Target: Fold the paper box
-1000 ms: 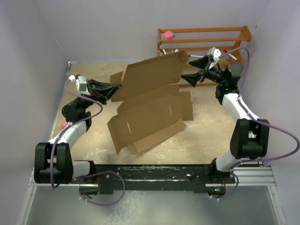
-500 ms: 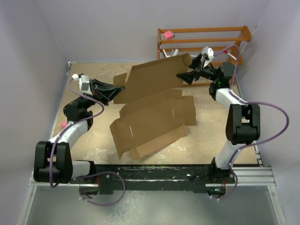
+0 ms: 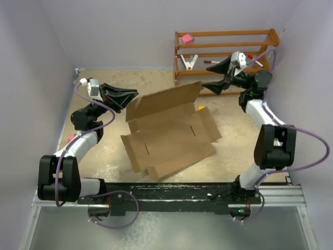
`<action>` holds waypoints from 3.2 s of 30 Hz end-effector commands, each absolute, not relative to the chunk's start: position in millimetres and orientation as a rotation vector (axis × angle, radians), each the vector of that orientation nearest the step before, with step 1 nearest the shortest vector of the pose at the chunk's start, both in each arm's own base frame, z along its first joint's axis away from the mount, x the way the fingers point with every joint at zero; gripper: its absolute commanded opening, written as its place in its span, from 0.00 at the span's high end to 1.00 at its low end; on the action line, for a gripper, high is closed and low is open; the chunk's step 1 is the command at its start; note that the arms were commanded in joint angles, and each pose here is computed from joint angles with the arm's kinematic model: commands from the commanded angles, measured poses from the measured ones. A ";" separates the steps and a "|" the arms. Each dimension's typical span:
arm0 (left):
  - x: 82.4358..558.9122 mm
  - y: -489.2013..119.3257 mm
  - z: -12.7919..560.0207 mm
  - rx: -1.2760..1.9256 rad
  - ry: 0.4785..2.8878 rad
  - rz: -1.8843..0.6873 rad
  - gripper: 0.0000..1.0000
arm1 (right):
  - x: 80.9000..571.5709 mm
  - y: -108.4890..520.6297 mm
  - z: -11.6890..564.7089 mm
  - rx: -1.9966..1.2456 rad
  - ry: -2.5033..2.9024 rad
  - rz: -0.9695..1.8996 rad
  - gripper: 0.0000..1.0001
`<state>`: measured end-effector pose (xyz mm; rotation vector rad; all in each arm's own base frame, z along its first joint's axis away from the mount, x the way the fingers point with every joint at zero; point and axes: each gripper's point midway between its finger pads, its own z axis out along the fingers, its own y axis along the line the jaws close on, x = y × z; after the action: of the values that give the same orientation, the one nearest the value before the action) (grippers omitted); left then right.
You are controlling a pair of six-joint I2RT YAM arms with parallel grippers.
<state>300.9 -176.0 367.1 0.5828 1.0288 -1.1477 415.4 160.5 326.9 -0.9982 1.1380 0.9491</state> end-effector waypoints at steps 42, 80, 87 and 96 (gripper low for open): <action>390.6 -79.9 262.8 -0.040 1.783 -0.802 0.03 | 447.5 130.0 296.3 -0.664 1.649 0.980 0.37; 393.6 -73.2 249.5 -0.056 1.831 -0.798 0.04 | 521.8 248.9 73.8 -0.555 2.171 0.697 0.42; 393.7 -73.0 250.2 -0.053 1.827 -0.807 0.04 | 515.9 253.8 76.2 -0.587 2.156 0.735 1.00; 389.7 -74.0 262.3 -0.011 1.791 -0.821 0.04 | 498.7 251.7 187.9 -0.663 1.897 0.808 1.00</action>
<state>385.9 -75.3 226.1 -0.0970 1.8947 -0.8254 497.3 250.3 78.3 -0.6032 2.1753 0.7622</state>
